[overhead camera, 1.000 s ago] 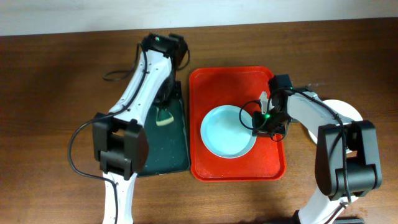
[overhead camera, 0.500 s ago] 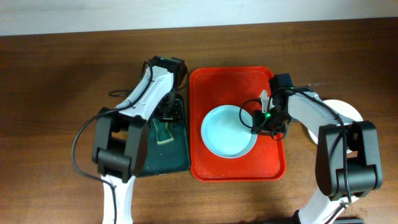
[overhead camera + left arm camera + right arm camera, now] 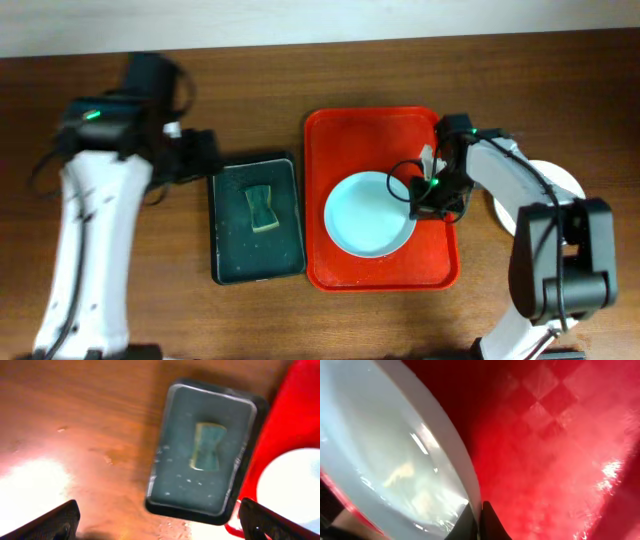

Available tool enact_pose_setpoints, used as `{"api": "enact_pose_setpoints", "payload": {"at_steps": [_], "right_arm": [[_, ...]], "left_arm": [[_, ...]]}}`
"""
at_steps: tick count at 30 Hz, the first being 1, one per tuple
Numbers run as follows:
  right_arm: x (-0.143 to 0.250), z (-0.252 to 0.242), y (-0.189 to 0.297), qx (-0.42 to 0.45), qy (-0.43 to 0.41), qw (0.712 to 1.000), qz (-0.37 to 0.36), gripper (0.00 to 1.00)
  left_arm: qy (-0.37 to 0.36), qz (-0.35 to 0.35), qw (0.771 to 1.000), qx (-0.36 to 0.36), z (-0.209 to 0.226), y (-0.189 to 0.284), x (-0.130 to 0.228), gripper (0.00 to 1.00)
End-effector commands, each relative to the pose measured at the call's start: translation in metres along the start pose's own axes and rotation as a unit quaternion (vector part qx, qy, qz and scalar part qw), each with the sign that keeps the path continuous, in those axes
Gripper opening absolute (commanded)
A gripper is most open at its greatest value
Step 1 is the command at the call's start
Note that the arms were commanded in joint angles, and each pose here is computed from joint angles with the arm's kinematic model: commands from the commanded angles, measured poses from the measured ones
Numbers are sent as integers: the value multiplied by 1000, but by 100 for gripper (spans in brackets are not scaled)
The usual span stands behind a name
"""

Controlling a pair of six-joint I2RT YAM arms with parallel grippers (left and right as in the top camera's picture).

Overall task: Clean dirty plates on tray and stack at the side
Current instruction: 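Drop the sponge on the green tray and retract left arm, then lift the pale green plate with right gripper and tilt it over green tray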

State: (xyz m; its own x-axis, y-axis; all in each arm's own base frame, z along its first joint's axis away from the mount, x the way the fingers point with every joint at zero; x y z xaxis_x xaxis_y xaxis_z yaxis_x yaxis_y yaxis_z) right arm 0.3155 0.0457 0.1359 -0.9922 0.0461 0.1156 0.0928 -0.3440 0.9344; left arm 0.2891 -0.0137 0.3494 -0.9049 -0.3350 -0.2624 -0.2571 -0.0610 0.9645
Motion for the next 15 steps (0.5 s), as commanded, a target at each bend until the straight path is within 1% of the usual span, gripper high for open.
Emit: {"api": "enact_pose_setpoints", "payload": {"at_steps": [1,5,7,10,12,15], "right_arm": [[-5,27,62,-16,33,996,-76,4],[-4,67,83,-12,86,992,-95,4],[-3,92,81,7,109,988,-110,4],[3,130,67,59,146,977,-146,4],[6,156,57,97,174,963,-182,4],[13,192,48,147,224,929,-255,4]], "left_arm": [[63,-13,998,-12,41,18,4,100],[97,2,995,-27,62,21,7,100],[99,3,995,-27,63,20,7,99],[99,4,995,-24,62,20,7,99],[99,3,995,-23,62,20,6,99],[99,2,995,-23,62,20,6,99]]}}
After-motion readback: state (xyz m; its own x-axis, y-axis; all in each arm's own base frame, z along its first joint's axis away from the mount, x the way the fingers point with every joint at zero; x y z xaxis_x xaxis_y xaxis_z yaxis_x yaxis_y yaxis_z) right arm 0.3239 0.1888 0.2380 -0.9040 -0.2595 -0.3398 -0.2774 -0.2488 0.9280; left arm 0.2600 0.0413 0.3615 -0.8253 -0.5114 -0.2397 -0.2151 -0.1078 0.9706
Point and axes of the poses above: each gripper's point midway between its finger pads, its own y axis back along the fingers, its own z axis along the line the jaws close on, x = y × z, the point moved 10 cm from there along y, back along the fingers, and after that the axes turned 1 degree about y, right-handed, at the moved point
